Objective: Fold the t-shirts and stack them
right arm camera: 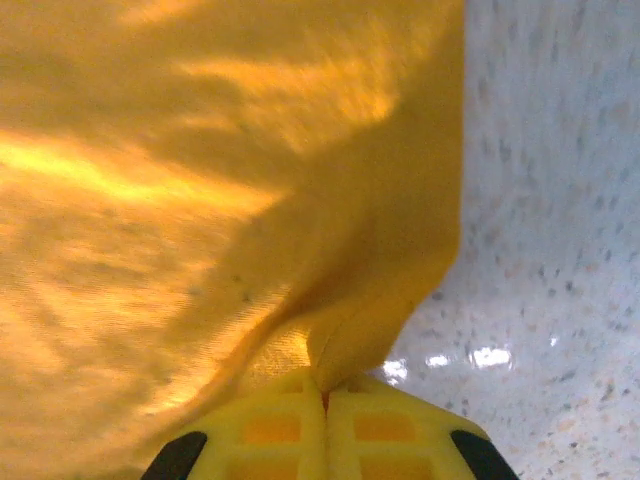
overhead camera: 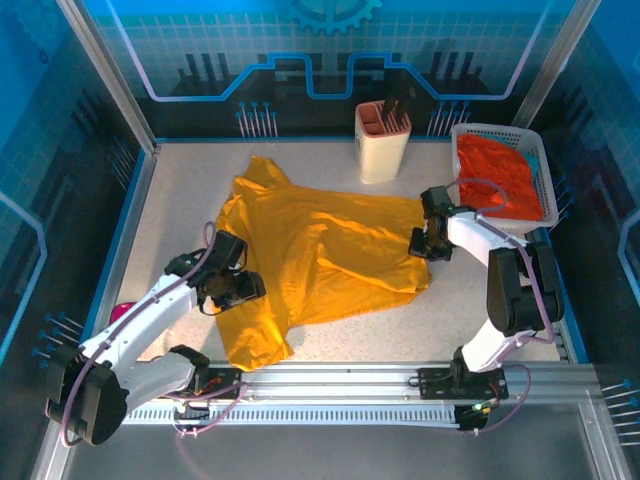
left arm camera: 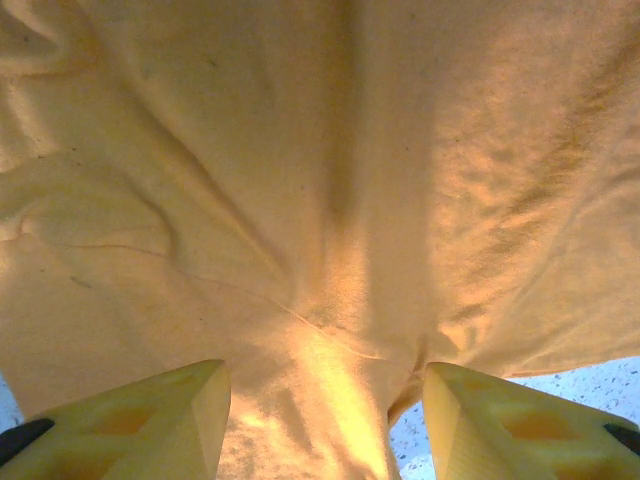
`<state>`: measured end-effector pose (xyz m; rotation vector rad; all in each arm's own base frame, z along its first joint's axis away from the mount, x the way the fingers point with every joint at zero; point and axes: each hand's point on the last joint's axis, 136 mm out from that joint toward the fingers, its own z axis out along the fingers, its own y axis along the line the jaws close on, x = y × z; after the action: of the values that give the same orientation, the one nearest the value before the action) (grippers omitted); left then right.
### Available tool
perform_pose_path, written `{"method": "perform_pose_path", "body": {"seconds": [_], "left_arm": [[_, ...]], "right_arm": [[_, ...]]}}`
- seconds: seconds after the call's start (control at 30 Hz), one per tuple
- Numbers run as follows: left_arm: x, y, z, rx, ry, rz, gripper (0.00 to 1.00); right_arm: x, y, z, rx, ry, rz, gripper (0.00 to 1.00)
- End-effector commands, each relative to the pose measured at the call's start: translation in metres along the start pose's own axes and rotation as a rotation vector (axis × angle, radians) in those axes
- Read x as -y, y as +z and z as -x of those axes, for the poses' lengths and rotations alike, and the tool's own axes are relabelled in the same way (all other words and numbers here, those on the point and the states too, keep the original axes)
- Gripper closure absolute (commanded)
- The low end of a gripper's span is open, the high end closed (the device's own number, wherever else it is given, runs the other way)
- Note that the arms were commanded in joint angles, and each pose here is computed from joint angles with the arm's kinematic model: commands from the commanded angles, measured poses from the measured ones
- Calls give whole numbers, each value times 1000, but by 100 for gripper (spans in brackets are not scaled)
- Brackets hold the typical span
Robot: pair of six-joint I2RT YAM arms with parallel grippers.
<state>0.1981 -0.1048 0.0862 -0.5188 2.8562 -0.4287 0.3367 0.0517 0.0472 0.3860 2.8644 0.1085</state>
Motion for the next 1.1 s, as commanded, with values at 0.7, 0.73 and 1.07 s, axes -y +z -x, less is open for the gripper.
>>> {"method": "perform_pose_path", "body": {"seconds": [0.7, 0.73, 1.07], "left_arm": [[-9, 0, -14, -33, -13, 21, 46], [-10, -1, -17, -39, -26, 15, 45], [-12, -5, -40, -66, -156, -78, 46]], "right_arm": [[3, -32, 2, 75, 66, 117, 11], [11, -29, -11, 62, 90, 116, 12], [35, 3, -72, -17, 241, 125, 52]]}}
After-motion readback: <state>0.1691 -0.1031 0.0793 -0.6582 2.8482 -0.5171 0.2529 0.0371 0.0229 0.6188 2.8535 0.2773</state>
